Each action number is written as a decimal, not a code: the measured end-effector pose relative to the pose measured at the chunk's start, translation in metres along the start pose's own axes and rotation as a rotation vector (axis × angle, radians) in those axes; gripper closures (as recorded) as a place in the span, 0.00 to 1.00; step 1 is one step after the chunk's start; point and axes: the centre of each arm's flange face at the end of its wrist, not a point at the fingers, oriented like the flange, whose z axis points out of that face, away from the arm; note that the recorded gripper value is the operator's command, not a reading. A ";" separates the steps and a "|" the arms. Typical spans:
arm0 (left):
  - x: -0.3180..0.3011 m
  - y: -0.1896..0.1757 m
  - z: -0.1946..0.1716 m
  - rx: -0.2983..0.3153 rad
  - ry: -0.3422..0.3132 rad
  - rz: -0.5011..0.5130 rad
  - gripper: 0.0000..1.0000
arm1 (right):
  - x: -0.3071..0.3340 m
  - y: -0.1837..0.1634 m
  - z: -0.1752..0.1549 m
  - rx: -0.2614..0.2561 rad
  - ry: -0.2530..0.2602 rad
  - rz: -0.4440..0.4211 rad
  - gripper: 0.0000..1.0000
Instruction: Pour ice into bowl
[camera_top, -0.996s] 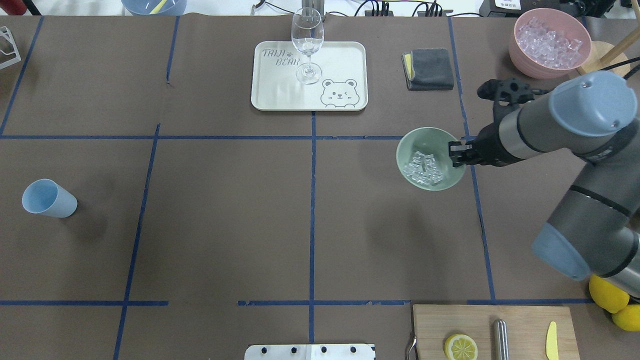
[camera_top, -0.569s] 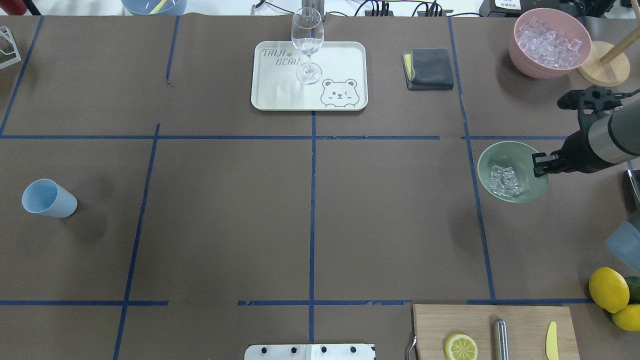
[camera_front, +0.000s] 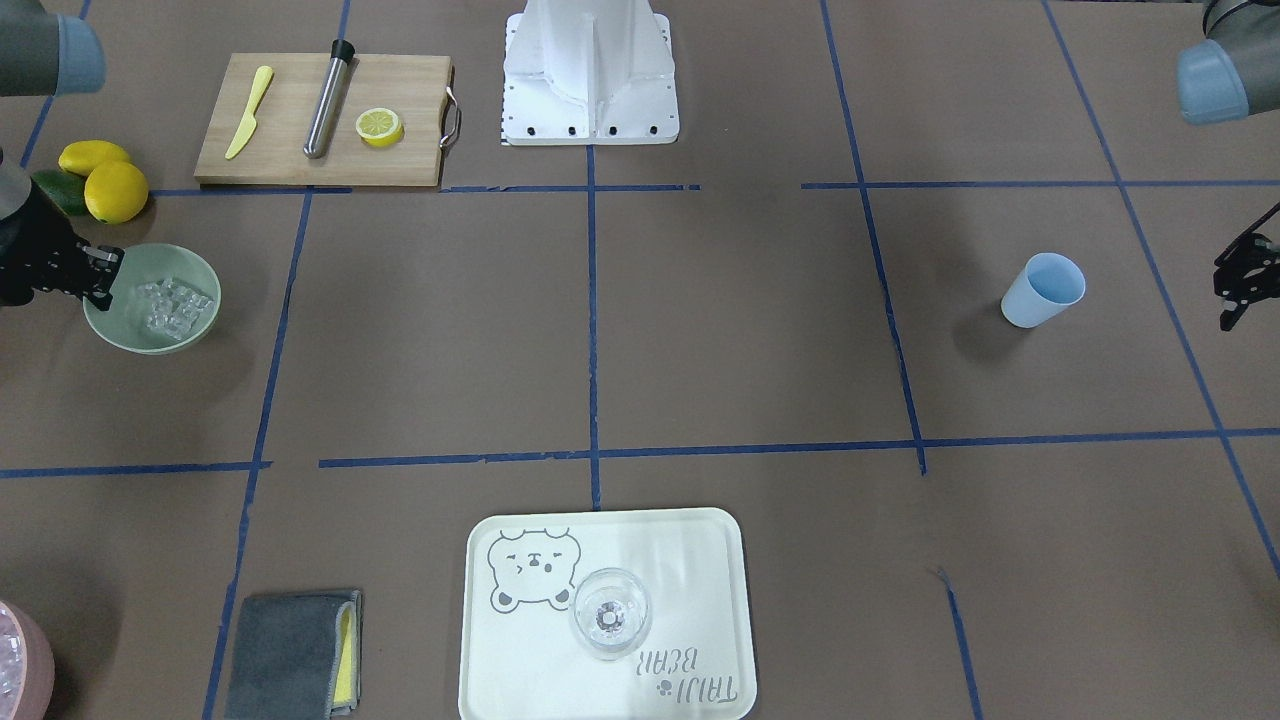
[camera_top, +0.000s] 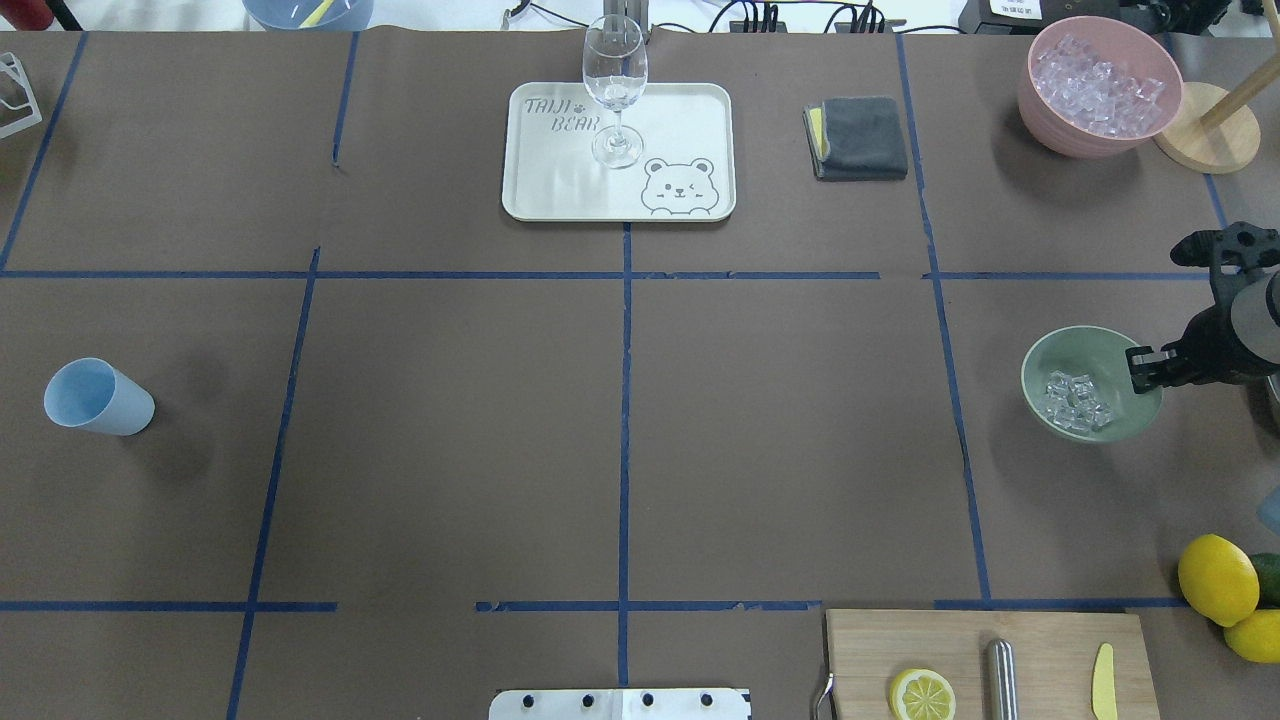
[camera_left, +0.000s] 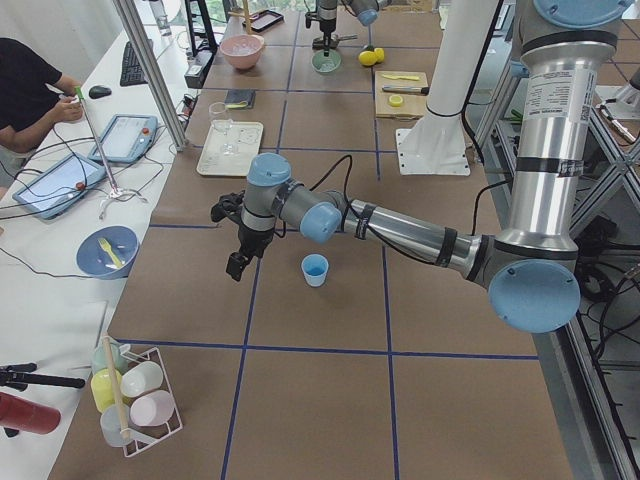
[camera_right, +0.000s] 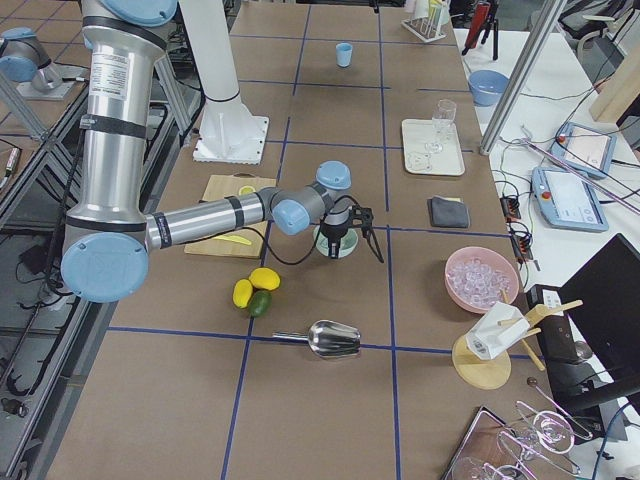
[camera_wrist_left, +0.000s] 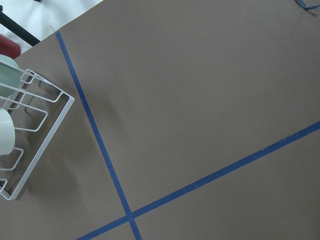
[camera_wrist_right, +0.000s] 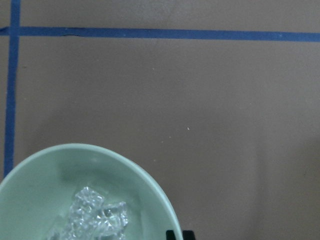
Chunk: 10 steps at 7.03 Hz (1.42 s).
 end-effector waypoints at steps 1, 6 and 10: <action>0.000 0.000 0.000 0.000 0.000 0.000 0.00 | 0.012 -0.001 0.014 0.018 -0.025 -0.012 0.66; -0.006 0.001 0.004 -0.011 -0.004 -0.012 0.00 | 0.062 -0.010 -0.004 0.066 -0.042 0.007 0.00; -0.047 -0.012 -0.028 -0.074 -0.038 -0.001 0.00 | 0.122 -0.051 -0.069 0.044 0.044 -0.145 0.00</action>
